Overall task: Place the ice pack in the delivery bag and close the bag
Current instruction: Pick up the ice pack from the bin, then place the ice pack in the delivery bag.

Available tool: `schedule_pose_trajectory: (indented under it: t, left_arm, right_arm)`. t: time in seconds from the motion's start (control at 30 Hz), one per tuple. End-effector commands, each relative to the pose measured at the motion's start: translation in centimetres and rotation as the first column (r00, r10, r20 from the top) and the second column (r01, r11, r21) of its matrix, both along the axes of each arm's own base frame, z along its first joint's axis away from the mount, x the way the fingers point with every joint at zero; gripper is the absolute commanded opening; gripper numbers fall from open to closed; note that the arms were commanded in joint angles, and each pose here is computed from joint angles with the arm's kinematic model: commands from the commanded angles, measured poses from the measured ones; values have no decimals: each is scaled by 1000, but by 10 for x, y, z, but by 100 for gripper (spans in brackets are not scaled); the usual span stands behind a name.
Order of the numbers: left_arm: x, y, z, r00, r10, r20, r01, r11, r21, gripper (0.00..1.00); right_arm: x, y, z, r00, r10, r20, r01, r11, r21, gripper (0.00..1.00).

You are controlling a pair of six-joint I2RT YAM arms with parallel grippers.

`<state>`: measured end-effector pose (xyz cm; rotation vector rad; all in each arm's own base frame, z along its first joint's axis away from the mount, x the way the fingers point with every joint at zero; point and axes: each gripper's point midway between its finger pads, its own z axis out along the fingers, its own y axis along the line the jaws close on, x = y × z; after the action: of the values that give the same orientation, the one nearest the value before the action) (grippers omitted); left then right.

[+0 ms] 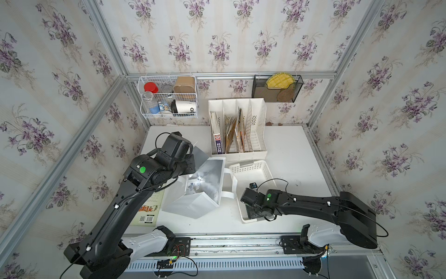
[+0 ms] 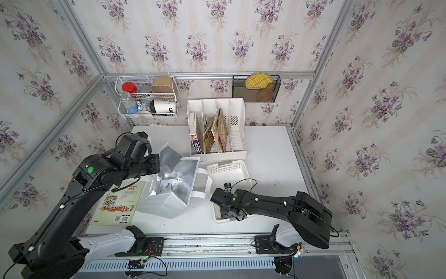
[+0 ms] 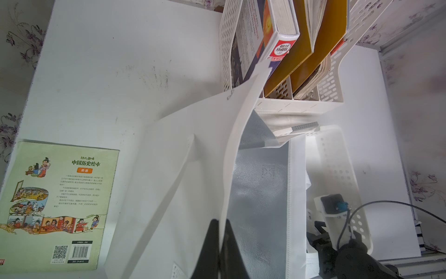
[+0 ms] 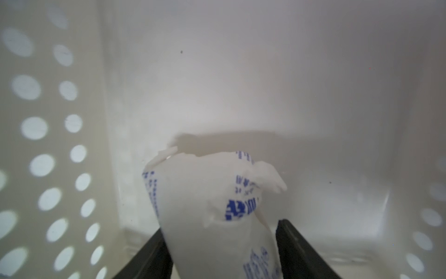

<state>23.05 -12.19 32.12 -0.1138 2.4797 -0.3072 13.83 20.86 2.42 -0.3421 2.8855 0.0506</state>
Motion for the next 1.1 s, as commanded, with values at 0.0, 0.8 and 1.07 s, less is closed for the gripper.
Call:
schedule_pose_trajectory:
  t: [0.0,0.8,1.07]
  left_arm:
    - [1,-1,3,1000,2,9,-2,1000,-16,0]
    - [-5,-30,2,992,-125,-15,122,986,-114,0]
    - [-8,-34,4,990,-139,-21,135,981,-141,0]
  right_arm:
    - [3,3,-5,1000,-5,-3,5,1000,19,60]
    - [38,77,313,883,-31,469,-336,657,675,0]
    - [48,168,299,888,136,439,-412,659,629,0]
